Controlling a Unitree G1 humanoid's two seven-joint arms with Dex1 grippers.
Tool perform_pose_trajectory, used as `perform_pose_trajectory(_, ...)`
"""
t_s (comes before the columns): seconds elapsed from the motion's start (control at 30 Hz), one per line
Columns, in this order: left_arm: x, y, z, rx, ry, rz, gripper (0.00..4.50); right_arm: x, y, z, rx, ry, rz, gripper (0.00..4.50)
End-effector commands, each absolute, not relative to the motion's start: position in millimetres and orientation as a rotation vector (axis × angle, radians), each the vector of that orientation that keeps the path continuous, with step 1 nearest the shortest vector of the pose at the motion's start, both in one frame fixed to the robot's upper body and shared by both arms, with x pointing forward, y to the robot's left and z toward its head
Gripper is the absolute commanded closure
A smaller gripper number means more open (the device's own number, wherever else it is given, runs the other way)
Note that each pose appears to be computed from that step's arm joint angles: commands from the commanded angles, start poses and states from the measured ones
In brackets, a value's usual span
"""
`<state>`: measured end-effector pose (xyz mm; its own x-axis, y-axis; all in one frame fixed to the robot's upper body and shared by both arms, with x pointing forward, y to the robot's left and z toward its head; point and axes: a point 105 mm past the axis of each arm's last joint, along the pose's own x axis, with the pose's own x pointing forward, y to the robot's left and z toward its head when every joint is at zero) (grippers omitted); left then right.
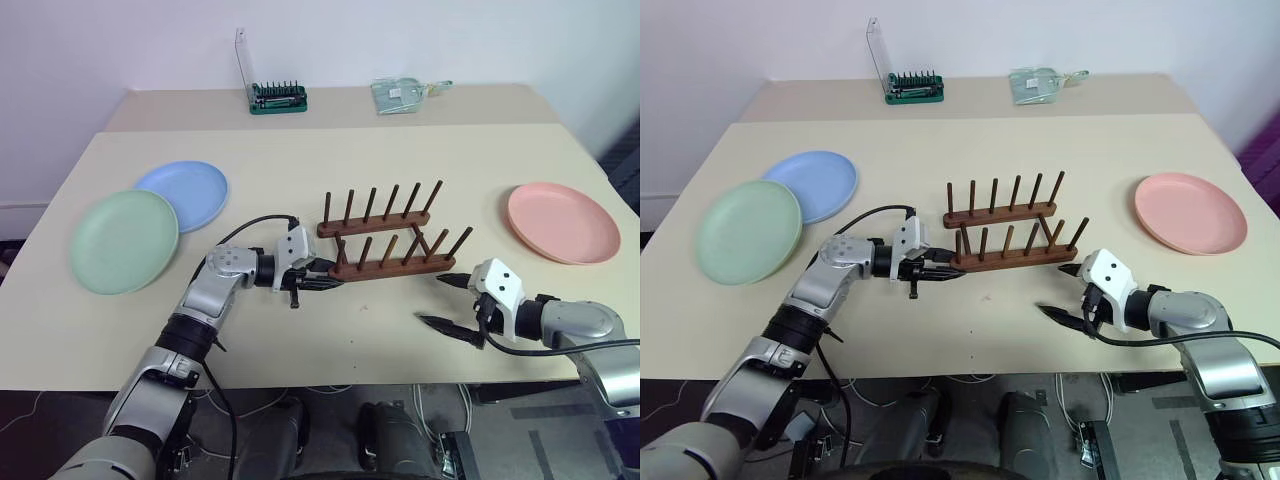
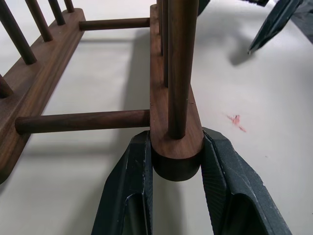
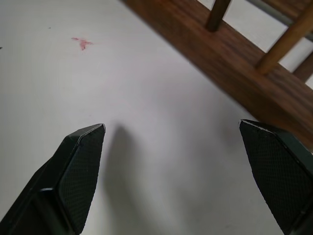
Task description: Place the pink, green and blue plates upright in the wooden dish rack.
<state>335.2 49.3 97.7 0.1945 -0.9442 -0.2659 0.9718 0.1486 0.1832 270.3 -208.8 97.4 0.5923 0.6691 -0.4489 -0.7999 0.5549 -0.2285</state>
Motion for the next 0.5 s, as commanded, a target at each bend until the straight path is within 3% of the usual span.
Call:
perform_pose_trajectory(0.03,342,48,110,0.361,0.036,-1.346,1.84,270,-205,110,-0.461,0.285,0.885,0.00)
perform_pose_trajectory(0.13,346,57,105,0.401,0.062,-1.277,0.27,268,-205,111,-0.463,0.293,0.888,0.00)
perform_pose_trajectory(0.17,345,61,103,0.398,0.080,-1.261,0.04,268,-206,112,-0.464,0.298,0.888,0.00)
perform_pose_trajectory(0.23,343,68,102,0.387,0.090,-1.237,0.04,268,-205,112,-0.464,0.302,0.892,0.00)
perform_pose_trajectory(0.27,339,72,102,0.359,0.107,-1.234,0.00,268,-204,113,-0.460,0.304,0.895,0.26)
perform_pose_trajectory(0.33,330,79,102,0.318,0.129,-1.226,0.69,267,-200,112,-0.450,0.317,0.914,0.90)
perform_pose_trajectory(0.4,313,81,100,0.300,0.158,-1.260,1.42,269,-198,110,-0.457,0.321,0.914,1.84)
perform_pose_trajectory(0.5,295,76,96,0.310,0.195,-1.302,2.95,272,-198,105,-0.474,0.345,0.906,3.44)
